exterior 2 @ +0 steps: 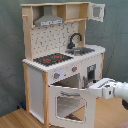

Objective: Play with the kitchen

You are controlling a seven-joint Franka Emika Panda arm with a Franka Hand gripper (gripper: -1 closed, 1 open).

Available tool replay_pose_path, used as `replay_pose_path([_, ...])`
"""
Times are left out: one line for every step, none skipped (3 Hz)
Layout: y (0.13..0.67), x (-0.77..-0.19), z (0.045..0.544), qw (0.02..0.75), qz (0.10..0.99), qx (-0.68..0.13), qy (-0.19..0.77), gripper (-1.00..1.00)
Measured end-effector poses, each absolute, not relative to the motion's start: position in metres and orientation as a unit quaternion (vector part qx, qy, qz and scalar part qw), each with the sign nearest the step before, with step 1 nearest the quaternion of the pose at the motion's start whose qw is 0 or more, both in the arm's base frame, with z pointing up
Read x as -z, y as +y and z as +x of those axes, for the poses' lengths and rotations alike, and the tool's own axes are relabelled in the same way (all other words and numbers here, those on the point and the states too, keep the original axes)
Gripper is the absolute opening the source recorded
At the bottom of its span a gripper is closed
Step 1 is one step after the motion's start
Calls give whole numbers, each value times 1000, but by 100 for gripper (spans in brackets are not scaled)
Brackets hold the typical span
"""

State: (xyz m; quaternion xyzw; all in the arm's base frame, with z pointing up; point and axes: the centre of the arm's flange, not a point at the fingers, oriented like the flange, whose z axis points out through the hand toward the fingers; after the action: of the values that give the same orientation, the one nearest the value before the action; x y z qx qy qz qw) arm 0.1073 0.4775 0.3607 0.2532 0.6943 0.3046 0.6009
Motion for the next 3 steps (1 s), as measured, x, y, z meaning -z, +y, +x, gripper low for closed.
replay_pose_path([498,-401,88,575,270,-370,678,100])
replay_pose_path([511,-405,82,548,296,-407,668,100])
replay_pose_path([518,-400,84,524,320,-438,657,100])
